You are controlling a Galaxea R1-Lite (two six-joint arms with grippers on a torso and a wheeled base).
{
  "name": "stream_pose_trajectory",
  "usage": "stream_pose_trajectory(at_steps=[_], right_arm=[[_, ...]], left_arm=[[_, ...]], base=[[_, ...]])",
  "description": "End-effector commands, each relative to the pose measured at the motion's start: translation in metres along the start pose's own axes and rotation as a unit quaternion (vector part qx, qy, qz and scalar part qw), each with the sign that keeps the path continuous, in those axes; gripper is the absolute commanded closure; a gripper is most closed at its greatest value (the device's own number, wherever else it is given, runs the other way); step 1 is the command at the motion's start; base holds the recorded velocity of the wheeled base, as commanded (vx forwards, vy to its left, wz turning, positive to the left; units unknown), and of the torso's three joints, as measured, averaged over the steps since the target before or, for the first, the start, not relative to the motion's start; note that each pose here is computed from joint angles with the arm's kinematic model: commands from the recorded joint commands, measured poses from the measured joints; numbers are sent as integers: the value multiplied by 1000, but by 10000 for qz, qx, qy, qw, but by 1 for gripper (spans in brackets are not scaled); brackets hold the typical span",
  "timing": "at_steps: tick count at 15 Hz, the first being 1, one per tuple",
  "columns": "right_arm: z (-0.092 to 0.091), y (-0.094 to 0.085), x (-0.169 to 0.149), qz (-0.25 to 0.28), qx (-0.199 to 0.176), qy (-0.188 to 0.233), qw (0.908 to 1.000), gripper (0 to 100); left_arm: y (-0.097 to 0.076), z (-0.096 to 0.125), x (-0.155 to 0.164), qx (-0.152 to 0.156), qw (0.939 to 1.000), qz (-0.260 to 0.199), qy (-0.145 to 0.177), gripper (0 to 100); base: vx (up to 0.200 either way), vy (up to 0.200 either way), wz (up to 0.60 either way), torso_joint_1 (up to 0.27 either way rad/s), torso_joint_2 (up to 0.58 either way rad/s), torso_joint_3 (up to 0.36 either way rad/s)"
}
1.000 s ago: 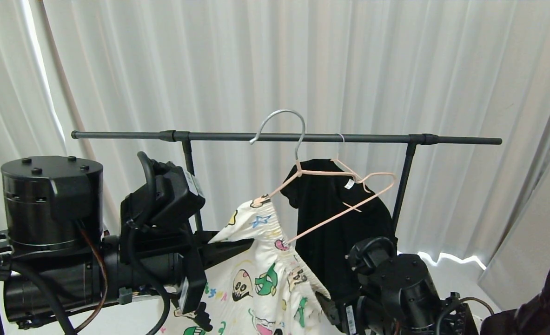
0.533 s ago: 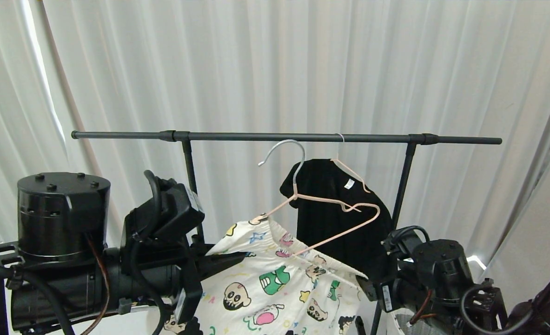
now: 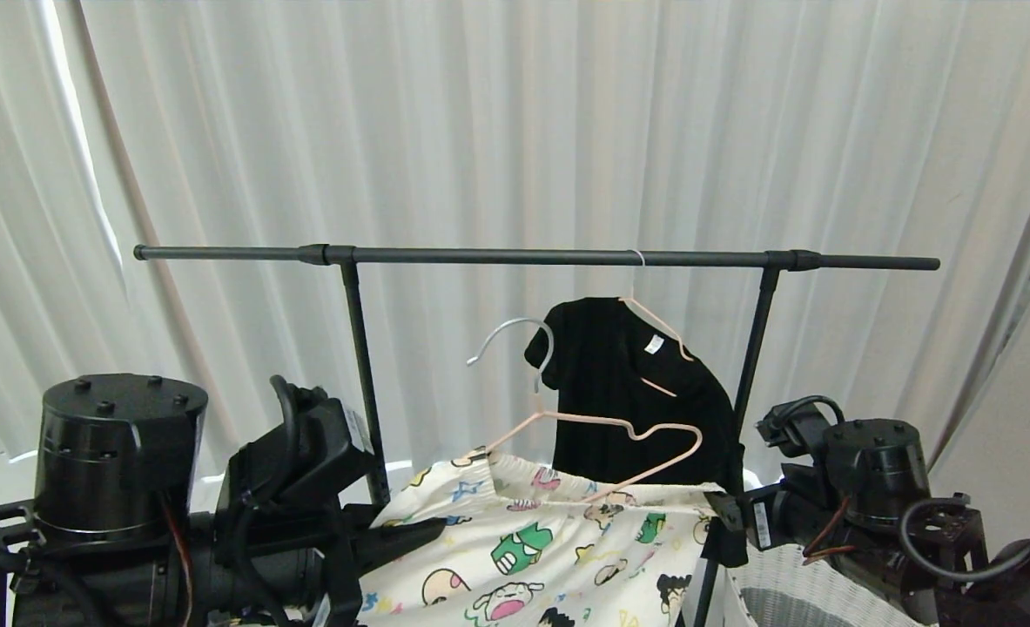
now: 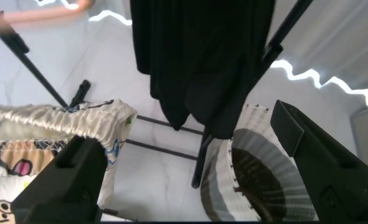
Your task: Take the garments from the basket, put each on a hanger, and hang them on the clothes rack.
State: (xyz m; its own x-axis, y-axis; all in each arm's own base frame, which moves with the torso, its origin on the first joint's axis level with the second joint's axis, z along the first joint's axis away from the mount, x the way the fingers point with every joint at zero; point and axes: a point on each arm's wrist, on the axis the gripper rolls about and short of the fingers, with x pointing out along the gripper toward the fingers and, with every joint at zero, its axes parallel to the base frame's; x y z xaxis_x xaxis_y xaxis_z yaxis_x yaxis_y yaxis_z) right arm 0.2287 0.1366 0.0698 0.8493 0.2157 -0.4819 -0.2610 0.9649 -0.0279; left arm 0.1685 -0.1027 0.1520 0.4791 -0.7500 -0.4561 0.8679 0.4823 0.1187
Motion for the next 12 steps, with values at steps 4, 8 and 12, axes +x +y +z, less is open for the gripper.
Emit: stream_pose_trajectory(at_steps=[4,8,12], right_arm=[[6,-4,1,-60,67,-120,9999,0],[12,-3,2,-34,50,-213,9998,0],[27,-5,-12,305,-291,-537,9977,0]], left_arm=[[-16,-1,-3,135,9987,-478,-116,100],[-17,-11,-1,39,9988,-487,64,100],[-7,-46,19,392,9928,-153,1125,100]], base=[[0,0,0,0,0,0],[0,0,0,0,0,0],[0,0,0,0,0,0]])
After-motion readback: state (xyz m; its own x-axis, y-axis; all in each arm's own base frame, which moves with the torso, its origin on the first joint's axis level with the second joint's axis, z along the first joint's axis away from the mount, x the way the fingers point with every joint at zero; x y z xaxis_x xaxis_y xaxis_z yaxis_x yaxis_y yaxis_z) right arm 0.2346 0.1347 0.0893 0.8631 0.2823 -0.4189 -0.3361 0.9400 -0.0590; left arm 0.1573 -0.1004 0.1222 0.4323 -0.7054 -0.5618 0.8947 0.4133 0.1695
